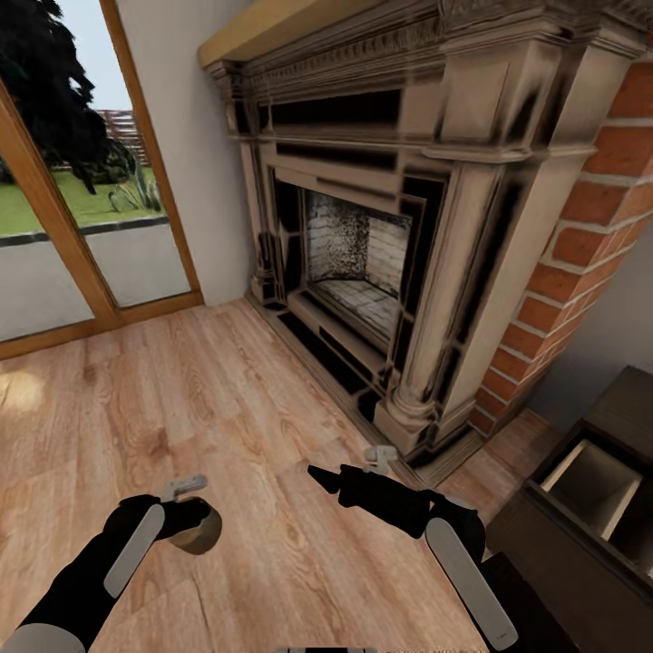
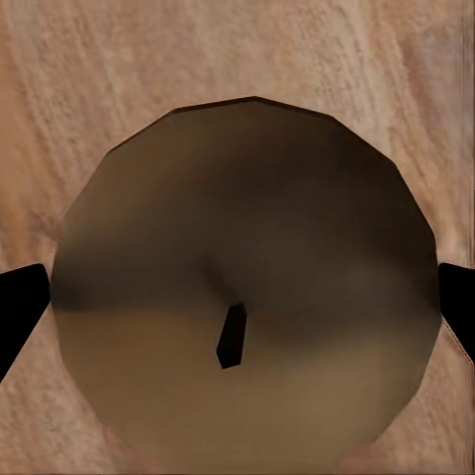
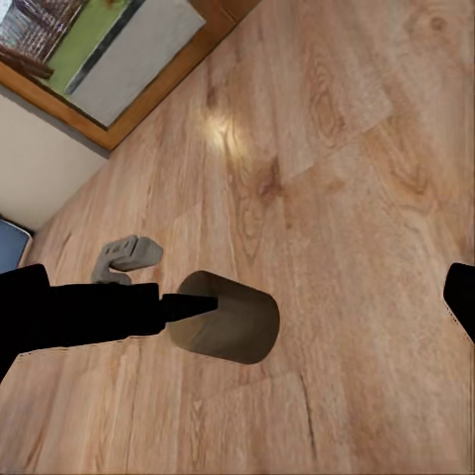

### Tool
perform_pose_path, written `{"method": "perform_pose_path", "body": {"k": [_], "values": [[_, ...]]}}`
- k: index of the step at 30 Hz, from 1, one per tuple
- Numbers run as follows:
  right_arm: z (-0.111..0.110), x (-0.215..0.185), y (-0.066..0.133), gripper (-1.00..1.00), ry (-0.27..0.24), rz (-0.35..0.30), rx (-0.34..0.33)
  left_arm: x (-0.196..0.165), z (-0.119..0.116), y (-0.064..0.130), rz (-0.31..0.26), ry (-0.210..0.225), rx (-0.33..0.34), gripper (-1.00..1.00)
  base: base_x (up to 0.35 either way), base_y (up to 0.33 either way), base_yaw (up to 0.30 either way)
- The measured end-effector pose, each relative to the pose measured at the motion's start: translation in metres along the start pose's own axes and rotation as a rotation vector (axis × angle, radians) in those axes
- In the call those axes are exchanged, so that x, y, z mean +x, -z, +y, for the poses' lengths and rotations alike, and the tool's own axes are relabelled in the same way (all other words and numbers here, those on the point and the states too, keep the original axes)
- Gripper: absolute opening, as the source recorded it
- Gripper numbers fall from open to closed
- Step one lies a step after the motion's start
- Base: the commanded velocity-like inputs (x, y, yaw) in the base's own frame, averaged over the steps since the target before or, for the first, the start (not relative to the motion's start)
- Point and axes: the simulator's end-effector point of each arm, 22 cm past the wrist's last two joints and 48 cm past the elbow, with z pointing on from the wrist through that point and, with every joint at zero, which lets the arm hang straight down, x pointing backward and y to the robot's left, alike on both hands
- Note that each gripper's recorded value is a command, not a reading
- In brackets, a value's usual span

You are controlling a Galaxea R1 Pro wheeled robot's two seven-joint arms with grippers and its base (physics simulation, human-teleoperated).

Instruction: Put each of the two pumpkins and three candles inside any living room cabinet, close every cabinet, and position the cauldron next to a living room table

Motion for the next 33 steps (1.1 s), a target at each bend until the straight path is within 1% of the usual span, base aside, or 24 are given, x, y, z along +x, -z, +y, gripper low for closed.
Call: {"method": "perform_pose_path", "body": {"k": [4,15,24,30,32,33], "values": [[0.0,0.0,0.0,1.0,0.0,0.001,0.0,0.0,0.0,0.0,0.0,0.001,0.001,-1.0,-0.067,0.008,-0.28],[-0.001,0.0,0.0,1.0,0.0,0.0,0.001,0.0,0.001,0.0,0.0,0.002,-0.001,-1.0,-0.185,0.083,-0.269],[-0.001,0.0,0.0,1.0,0.0,0.0,0.001,-0.001,0.001,0.0,-0.001,0.009,0.0,-1.0,-0.013,0.006,-0.042],[-0.001,0.0,0.0,1.0,-0.001,0.001,0.001,-0.009,0.013,0.003,-0.015,0.067,-0.005,-1.0,0.0,0.0,-0.047],[0.0,-0.002,0.001,1.0,-0.001,0.001,0.001,-0.008,0.013,0.005,0.0,0.069,-0.004,-1.0,0.0,0.0,-0.01],[0.002,-0.003,0.001,1.0,-0.001,0.001,0.001,-0.006,0.013,0.008,0.019,0.064,-0.002,-1.0,0.0,0.0,-0.004]]}}
